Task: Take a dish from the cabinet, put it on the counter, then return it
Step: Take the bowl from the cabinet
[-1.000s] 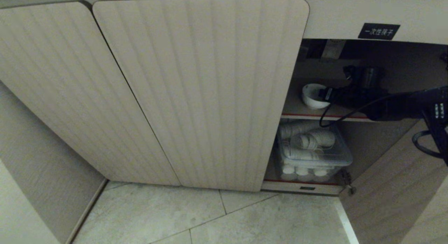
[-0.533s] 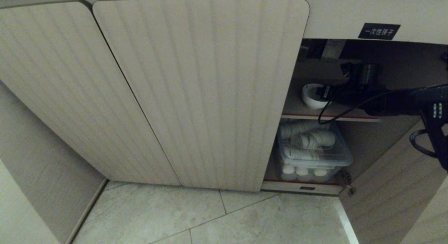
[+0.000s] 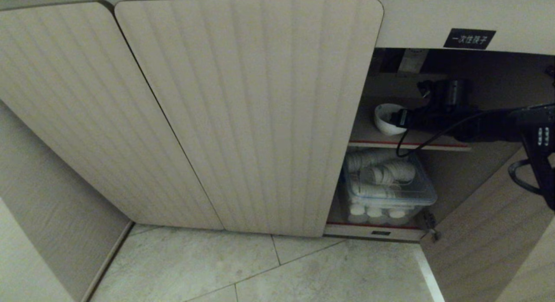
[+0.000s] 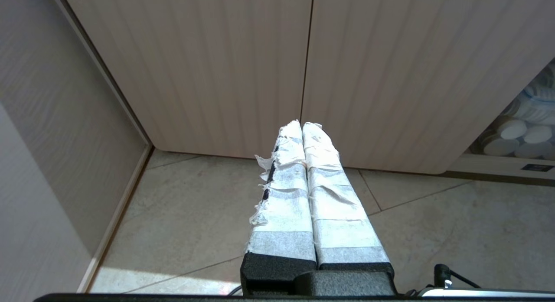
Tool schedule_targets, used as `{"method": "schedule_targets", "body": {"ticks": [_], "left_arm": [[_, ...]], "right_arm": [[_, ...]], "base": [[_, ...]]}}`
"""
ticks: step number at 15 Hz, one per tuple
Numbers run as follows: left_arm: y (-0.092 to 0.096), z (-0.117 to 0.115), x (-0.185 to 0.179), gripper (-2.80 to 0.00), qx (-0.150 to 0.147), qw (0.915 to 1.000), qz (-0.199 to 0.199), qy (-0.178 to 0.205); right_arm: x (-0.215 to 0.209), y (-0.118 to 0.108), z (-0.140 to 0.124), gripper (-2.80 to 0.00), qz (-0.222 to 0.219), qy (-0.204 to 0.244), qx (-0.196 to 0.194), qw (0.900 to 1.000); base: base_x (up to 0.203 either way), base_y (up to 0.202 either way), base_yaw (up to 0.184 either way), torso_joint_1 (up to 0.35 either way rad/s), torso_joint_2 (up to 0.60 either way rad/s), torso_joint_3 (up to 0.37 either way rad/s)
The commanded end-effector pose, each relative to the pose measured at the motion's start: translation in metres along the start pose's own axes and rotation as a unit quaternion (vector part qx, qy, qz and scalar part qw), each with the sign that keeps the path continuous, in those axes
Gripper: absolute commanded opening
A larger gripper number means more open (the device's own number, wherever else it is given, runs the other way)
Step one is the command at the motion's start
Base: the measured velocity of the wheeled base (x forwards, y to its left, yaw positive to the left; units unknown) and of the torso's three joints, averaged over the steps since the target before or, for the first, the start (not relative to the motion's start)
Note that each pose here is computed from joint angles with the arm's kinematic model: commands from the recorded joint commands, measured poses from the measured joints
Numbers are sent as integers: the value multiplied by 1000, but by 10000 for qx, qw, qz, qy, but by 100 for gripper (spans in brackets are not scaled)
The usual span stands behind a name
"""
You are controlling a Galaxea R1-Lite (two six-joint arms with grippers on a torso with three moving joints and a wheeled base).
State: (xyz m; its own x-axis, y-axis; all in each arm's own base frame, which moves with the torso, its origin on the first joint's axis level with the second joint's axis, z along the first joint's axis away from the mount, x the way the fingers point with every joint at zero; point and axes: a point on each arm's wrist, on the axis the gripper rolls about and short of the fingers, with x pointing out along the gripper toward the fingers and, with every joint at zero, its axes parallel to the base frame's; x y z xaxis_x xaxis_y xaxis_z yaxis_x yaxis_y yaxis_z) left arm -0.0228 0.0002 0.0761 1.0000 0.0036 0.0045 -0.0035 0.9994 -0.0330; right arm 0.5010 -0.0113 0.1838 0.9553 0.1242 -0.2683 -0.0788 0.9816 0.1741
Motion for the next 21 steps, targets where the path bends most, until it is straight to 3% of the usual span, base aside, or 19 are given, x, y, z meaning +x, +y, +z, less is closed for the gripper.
{"method": "schedule_targets", "body": {"ticks": [1, 6, 21], "left_arm": [[0, 0, 0, -280, -4, 10000, 5, -8], [0, 0, 0, -280, -4, 10000, 5, -8], [0, 0, 0, -280, -4, 10000, 5, -6]], "right_arm": [[-4, -3, 4, 0, -3, -7, -118, 9999], [-9, -9, 6, 0, -44, 171, -324, 9993], [-23, -9, 18, 0, -72, 307, -302, 9990]], "base": [[0, 0, 0, 0, 0, 0], [0, 0, 0, 0, 0, 0], [0, 0, 0, 0, 0, 0]]}}
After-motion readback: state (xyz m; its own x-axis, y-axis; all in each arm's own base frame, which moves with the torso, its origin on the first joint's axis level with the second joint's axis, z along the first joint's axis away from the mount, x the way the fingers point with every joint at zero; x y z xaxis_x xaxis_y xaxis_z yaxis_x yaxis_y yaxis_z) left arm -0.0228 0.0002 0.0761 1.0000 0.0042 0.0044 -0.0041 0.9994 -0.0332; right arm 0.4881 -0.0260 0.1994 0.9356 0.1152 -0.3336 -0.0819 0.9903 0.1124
